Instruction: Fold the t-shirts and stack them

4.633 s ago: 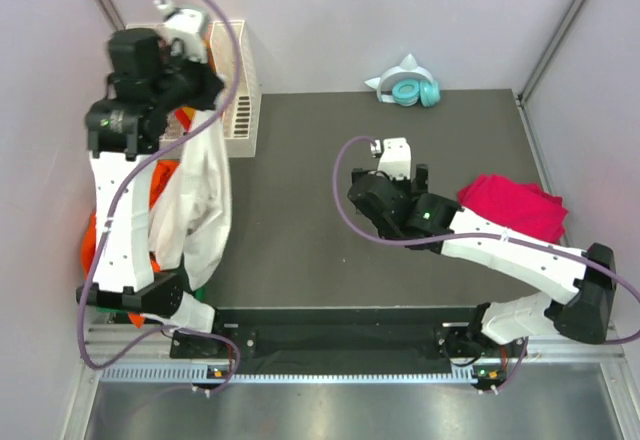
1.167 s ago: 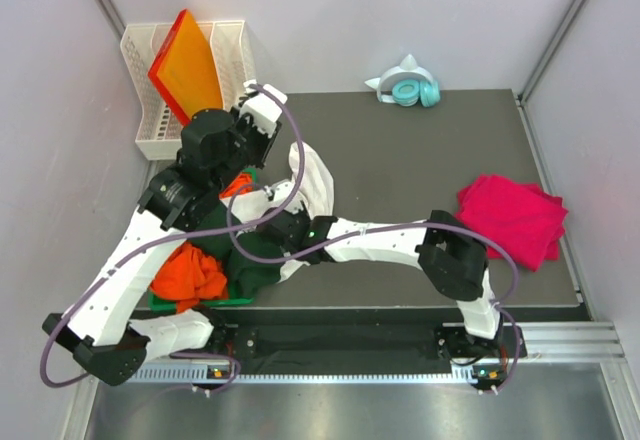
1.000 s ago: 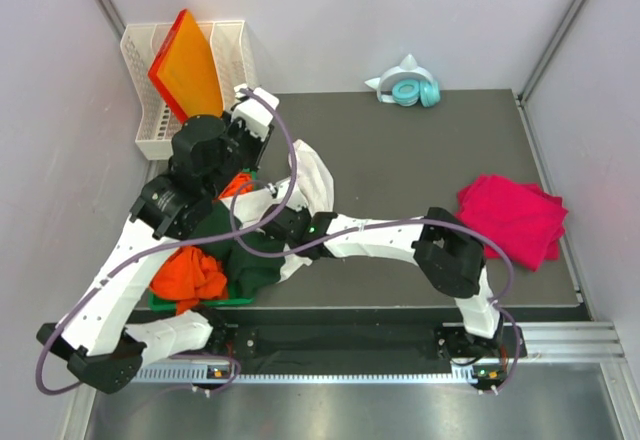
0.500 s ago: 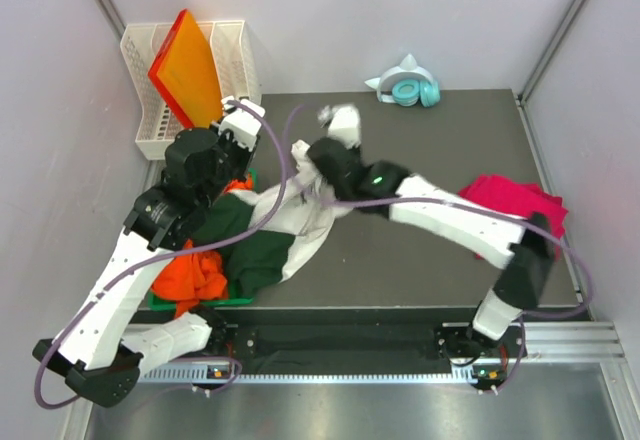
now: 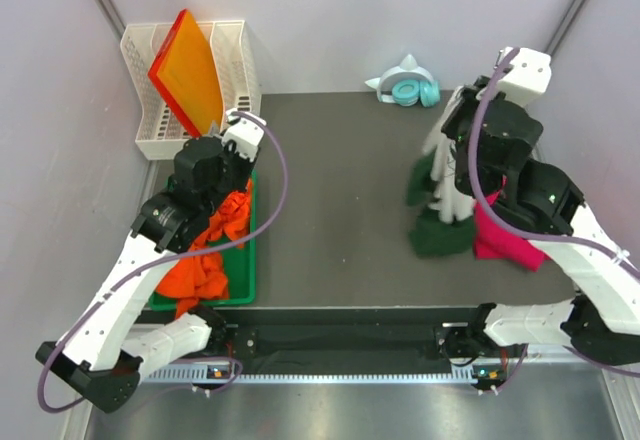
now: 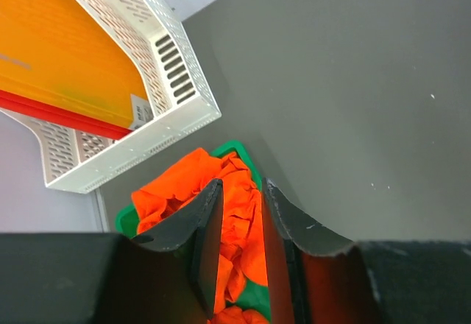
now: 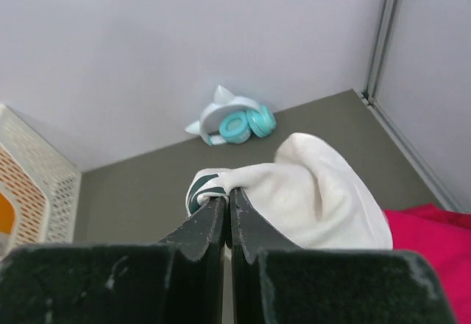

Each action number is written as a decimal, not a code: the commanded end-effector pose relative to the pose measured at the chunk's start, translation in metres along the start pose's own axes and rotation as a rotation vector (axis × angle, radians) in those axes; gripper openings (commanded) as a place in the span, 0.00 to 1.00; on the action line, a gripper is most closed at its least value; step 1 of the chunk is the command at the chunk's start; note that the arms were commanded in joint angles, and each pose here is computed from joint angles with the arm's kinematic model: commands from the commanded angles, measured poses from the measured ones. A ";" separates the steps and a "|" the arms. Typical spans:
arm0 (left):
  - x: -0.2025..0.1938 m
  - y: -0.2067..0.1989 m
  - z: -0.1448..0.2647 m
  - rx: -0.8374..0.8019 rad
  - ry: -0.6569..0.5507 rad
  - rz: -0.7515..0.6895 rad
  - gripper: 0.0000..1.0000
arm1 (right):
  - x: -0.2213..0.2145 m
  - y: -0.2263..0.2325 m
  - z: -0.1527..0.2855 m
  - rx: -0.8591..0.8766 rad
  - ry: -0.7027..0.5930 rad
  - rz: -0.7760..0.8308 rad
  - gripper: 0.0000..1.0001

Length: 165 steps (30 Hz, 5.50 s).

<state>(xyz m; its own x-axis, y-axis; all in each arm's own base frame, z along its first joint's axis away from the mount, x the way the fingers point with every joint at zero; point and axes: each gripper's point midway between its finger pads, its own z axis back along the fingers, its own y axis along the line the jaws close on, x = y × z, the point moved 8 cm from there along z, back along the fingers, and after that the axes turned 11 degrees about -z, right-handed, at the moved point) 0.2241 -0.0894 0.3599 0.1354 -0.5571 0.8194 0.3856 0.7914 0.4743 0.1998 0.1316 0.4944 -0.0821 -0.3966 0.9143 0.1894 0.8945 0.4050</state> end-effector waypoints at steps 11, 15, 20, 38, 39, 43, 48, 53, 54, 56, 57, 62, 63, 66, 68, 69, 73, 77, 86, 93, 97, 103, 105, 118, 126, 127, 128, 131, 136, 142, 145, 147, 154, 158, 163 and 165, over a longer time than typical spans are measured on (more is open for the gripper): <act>-0.062 -0.052 -0.030 -0.200 0.192 0.055 0.31 | -0.172 0.019 0.003 0.094 0.356 0.220 0.00; -0.090 -0.072 -0.041 -0.257 0.303 0.080 0.26 | -0.180 0.030 0.004 0.104 0.372 0.246 0.00; -0.117 -0.091 -0.048 -0.312 0.377 0.084 0.23 | -0.183 0.032 0.006 0.104 0.378 0.227 0.00; -0.160 -0.098 -0.090 -0.512 0.810 0.297 0.04 | -0.194 0.028 0.024 0.091 0.409 0.192 0.00; -0.169 -0.097 -0.092 -0.518 0.883 0.321 0.00 | -0.195 0.028 0.026 0.096 0.412 0.193 0.00; -0.191 -0.067 -0.098 -0.428 0.990 0.397 0.00 | -0.199 0.027 0.026 0.089 0.414 0.192 0.00; -0.204 -0.052 -0.096 -0.340 1.037 0.358 0.00 | -0.203 0.026 0.027 0.086 0.416 0.195 0.00; -0.220 -0.031 -0.092 -0.202 1.128 0.331 0.00 | -0.207 0.029 0.025 0.089 0.413 0.199 0.00; -0.222 -0.025 -0.091 -0.191 1.134 0.344 0.00 | -0.208 0.029 0.025 0.089 0.413 0.202 0.00; -0.229 -0.007 -0.086 -0.165 1.155 0.381 0.00 | -0.209 0.029 0.024 0.092 0.413 0.202 0.00; -0.229 -0.005 -0.085 -0.171 1.157 0.379 0.00 | -0.211 0.028 0.025 0.092 0.413 0.206 0.00; -0.243 0.033 -0.069 -0.122 1.179 0.409 0.00 | -0.216 0.027 0.024 0.091 0.415 0.208 0.00; -0.244 0.035 -0.067 -0.119 1.186 0.405 0.00 | -0.216 0.026 0.024 0.091 0.415 0.211 0.00; -0.246 0.045 -0.061 -0.103 1.192 0.400 0.00 | -0.218 0.028 0.024 0.097 0.415 0.214 0.00; -0.246 0.052 -0.058 -0.094 1.186 0.407 0.00 | -0.221 0.030 0.023 0.101 0.417 0.216 0.00; -0.246 0.054 -0.056 -0.091 1.185 0.411 0.00 | -0.222 0.030 0.023 0.104 0.420 0.220 0.00; -0.231 0.062 -0.050 -0.099 1.097 0.417 0.01 | -0.227 0.034 0.023 0.124 0.430 0.225 0.00; -0.187 0.063 -0.040 -0.190 0.832 0.458 0.36 | -0.226 0.041 0.021 0.153 0.434 0.255 0.00; -0.093 0.067 0.000 -0.198 0.299 0.463 0.80 | -0.160 0.122 0.004 0.301 0.328 0.302 0.00; -0.092 0.059 -0.009 -0.220 0.257 0.592 0.78 | -0.131 0.181 0.005 0.473 0.327 0.206 0.00; -0.086 0.057 -0.007 -0.233 0.223 0.625 0.78 | -0.176 0.190 0.022 0.538 0.415 0.245 0.00; -0.087 0.054 -0.009 -0.239 0.212 0.653 0.78 | -0.212 0.177 0.038 0.541 0.493 0.261 0.00; -0.089 0.051 -0.012 -0.256 0.203 0.660 0.77 | -0.213 0.171 0.037 0.524 0.488 0.269 0.00; -0.108 0.044 -0.025 -0.230 0.217 0.702 0.76 | -0.177 0.078 -0.057 0.140 0.373 0.253 0.00; -0.110 0.046 -0.018 -0.183 0.238 0.667 0.76 | -0.166 0.023 -0.124 -0.270 0.221 0.308 0.00; -0.111 0.045 -0.017 -0.177 0.246 0.664 0.76 | -0.166 0.016 -0.131 -0.314 0.209 0.297 0.00; -0.111 0.046 -0.015 -0.171 0.249 0.657 0.76 | -0.166 0.012 -0.134 -0.333 0.204 0.298 0.00; -0.112 0.046 -0.013 -0.161 0.257 0.634 0.76 | -0.170 0.002 -0.138 -0.330 0.232 0.295 0.00; -0.112 0.045 -0.012 -0.176 0.250 0.629 0.76 | -0.166 0.045 -0.114 0.004 0.305 0.285 0.00; -0.113 0.046 -0.026 -0.206 0.238 0.653 0.75 | -0.074 0.096 -0.063 0.233 0.155 0.168 0.00; -0.114 0.043 -0.043 -0.229 0.275 0.674 0.75 | -0.054 0.104 -0.048 0.262 0.145 0.164 0.00; -0.116 0.031 -0.061 -0.265 0.327 0.635 0.76 | -0.049 0.103 -0.038 0.265 0.143 0.167 0.00; -0.102 -0.002 -0.105 -0.213 0.320 0.342 0.80 | -0.051 0.086 -0.019 0.253 0.162 0.169 0.00; -0.097 -0.016 -0.125 -0.291 0.326 0.365 0.77 | -0.051 0.075 -0.015 0.236 0.165 0.165 0.00; -0.082 -0.039 -0.140 -0.369 0.259 0.386 0.77 | -0.053 0.070 -0.012 0.226 0.180 0.167 0.00; -0.074 -0.057 -0.141 -0.408 0.210 0.352 0.78 | -0.057 0.071 -0.010 0.227 0.187 0.171 0.00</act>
<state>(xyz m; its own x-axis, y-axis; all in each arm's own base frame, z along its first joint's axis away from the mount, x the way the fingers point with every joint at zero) 0.3167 -0.0933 0.2089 0.6214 -0.3520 0.7000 0.5170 0.8555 -0.0287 0.2410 0.2233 0.4565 0.1501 -0.1853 0.9711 -0.0391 0.9804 0.1931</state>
